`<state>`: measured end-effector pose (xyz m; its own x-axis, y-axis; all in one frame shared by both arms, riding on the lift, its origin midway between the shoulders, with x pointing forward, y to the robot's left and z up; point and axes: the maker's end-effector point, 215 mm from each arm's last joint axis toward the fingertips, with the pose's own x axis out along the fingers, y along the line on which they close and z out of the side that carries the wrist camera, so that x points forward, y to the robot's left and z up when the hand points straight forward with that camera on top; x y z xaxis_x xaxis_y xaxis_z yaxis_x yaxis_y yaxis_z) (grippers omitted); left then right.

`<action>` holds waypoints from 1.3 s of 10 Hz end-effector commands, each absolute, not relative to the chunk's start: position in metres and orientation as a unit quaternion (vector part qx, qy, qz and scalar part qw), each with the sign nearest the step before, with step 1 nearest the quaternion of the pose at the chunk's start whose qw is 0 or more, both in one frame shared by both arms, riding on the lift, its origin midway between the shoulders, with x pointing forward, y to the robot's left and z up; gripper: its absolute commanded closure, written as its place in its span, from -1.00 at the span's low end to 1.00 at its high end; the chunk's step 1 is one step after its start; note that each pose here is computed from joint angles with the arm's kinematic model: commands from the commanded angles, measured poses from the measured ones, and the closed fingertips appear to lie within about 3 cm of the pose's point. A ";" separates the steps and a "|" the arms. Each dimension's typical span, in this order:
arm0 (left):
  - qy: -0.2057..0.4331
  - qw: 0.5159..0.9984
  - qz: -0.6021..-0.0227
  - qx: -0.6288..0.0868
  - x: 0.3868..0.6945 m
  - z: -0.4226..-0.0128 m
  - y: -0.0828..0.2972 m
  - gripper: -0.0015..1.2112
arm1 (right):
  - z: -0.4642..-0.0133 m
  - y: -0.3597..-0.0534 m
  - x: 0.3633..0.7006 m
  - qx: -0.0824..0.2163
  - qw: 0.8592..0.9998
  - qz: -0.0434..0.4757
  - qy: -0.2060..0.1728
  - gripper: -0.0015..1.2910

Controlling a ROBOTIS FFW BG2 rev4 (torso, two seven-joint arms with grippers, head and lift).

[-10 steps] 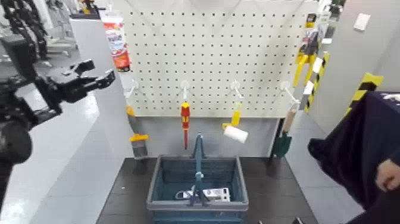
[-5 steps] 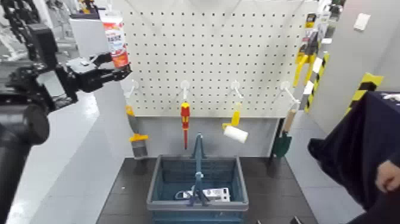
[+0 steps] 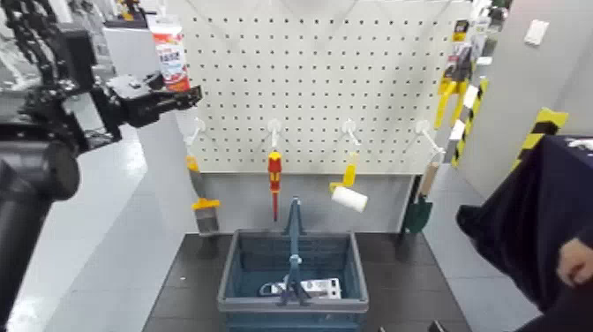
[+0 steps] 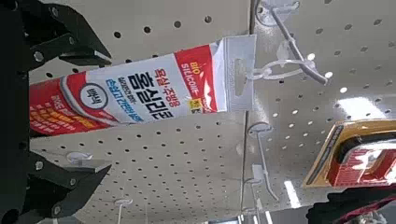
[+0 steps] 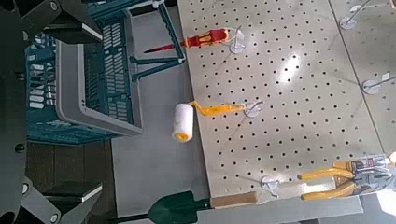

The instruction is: Put the red glue tube into the crate.

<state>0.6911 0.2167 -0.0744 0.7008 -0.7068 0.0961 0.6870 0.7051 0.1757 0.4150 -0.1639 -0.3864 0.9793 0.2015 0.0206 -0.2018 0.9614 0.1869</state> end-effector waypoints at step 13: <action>-0.166 0.884 -0.424 0.109 0.634 0.023 0.141 0.84 | -0.392 -0.166 0.413 0.103 0.990 0.098 0.006 -0.72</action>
